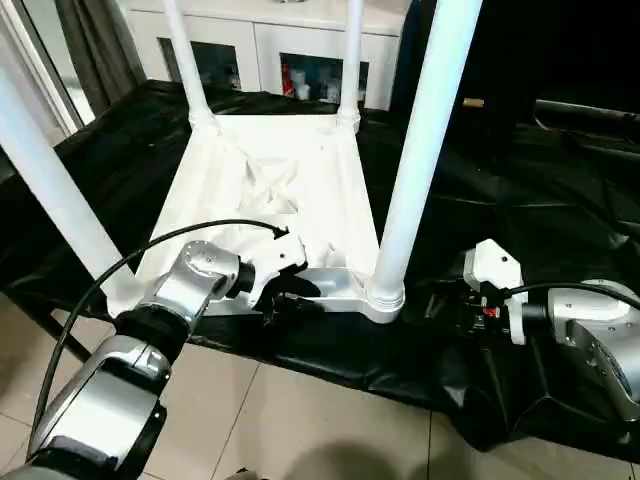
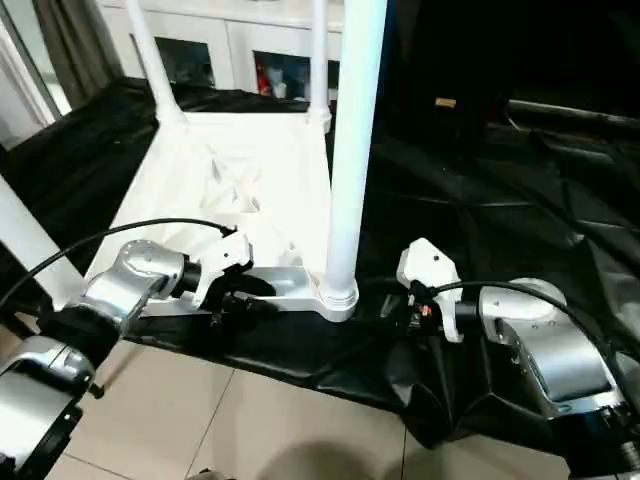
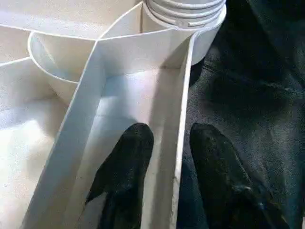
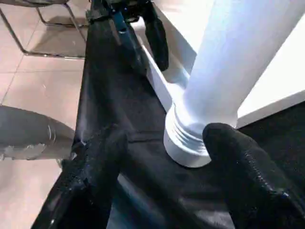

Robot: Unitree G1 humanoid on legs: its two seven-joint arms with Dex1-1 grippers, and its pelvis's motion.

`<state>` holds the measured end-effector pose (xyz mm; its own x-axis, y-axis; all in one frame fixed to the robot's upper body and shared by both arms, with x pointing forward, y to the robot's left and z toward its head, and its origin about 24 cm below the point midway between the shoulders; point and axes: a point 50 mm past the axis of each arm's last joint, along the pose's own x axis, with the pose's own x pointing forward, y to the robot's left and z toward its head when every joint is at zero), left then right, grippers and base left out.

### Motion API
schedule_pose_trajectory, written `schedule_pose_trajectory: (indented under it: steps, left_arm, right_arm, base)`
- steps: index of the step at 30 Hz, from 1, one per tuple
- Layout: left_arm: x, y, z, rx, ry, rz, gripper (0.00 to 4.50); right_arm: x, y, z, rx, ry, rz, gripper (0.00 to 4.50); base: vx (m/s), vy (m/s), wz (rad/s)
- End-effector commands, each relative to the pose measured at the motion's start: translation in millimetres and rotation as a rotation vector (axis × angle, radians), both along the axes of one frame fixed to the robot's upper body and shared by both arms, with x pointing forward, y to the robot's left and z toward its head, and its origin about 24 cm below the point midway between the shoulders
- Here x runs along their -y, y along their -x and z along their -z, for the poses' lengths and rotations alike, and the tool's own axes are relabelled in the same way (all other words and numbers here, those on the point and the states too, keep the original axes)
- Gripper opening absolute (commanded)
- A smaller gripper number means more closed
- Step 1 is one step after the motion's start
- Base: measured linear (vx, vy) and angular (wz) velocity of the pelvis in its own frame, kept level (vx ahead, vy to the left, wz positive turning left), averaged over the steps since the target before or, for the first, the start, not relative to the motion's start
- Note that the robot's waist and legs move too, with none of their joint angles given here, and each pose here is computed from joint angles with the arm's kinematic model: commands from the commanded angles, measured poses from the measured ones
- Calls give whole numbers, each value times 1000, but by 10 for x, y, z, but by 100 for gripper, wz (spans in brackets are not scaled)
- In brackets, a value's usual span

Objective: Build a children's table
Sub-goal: Rotate table base, then rotate leg to tighten

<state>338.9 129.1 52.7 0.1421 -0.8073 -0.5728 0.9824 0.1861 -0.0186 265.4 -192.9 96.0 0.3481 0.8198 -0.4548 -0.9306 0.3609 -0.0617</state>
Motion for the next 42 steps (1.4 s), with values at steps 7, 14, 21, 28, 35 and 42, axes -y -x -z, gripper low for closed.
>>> schedule_pose_trajectory:
  steps: [7, 14, 21, 28, 35, 42]
  left_arm:
    - [25, -49, -39, 21, 31, -8, 74]
    - [38, -26, 11, 13, 32, 9, 21]
    - [15, 15, -5, -3, 89, 19, 0]
    - [47, 145, -49, 2, 154, 62, 0]
    - [54, 178, -27, -5, 131, 64, 0]
    - [54, 188, -19, -6, 112, 65, 0]
  right_arm:
    - [-40, -8, -15, 1, 4, -10, 301]
    - [-51, -6, 4, 0, 2, -5, 301]
    - [-34, -68, 19, 102, -112, 138, 335]
    - [-84, -48, 346, 87, -82, 252, 385]
    - [-260, -176, 361, 102, -131, 262, 410]
    - [-296, -198, 387, 97, -141, 245, 395]
  base:
    - [0, 0, 0]
    - [0, 0, 0]
    - [0, 0, 0]
    - [0, 0, 0]
    - [0, 0, 0]
    - [0, 0, 0]
